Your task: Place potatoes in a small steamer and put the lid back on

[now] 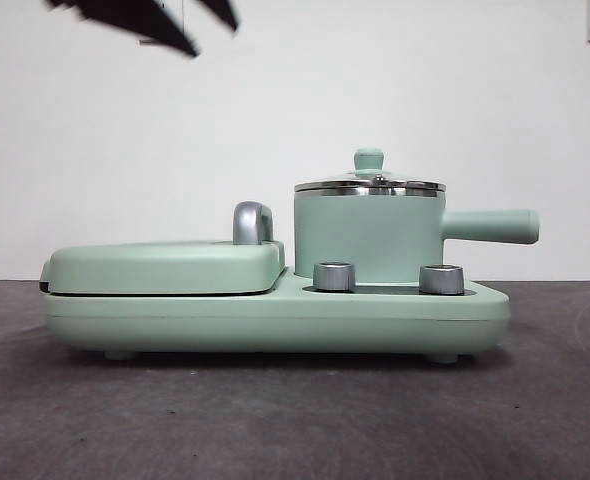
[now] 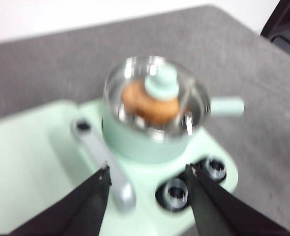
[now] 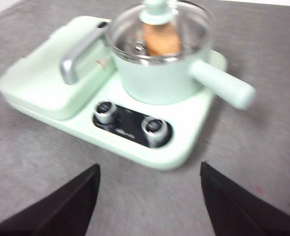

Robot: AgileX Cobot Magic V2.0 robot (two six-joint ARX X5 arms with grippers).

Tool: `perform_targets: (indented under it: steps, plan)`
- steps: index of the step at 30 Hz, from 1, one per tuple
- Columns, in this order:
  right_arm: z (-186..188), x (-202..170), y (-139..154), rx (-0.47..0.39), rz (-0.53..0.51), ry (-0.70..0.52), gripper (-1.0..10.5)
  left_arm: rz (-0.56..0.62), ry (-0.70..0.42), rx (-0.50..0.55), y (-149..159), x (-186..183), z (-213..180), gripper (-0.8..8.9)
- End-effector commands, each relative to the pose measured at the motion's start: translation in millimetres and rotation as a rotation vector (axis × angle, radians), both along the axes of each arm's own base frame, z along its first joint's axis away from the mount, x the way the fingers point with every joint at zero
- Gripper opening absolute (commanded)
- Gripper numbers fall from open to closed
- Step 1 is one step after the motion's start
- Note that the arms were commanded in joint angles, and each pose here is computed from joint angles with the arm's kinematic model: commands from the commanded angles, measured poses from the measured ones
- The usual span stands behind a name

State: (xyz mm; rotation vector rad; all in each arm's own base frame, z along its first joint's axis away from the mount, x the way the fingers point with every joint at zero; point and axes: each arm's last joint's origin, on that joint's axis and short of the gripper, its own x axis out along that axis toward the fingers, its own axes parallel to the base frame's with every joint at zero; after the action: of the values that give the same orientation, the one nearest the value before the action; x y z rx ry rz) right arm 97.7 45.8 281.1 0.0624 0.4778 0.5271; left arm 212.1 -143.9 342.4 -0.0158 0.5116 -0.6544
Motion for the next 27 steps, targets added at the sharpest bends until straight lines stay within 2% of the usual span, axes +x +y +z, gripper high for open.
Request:
perform_targets:
  steps: [1,9,17,18,19,21,27]
  plan:
    - [1,13,8,0.01,0.047,-0.01,3.2,0.017,0.045,-0.028,11,-19,-20,2.49]
    - [2,53,32,-0.006,0.12,0.039,3.2,0.098,0.08,-0.083,44,-66,-47,2.49]
    - [1,65,45,-0.007,0.159,0.057,3.1,0.094,0.061,-0.082,53,-80,-42,2.47]
    - [1,64,45,-0.006,0.154,0.057,2.2,0.094,0.059,-0.083,53,-80,-42,2.11]
    - [2,64,45,0.0,0.15,0.055,0.2,0.092,0.061,-0.082,53,-81,-42,0.4]
    - [3,65,45,0.002,0.144,0.042,0.2,0.09,0.055,-0.087,53,-80,-41,0.01]
    - [4,63,46,0.02,0.187,0.047,0.2,0.088,0.05,-0.097,54,-81,-40,0.05]
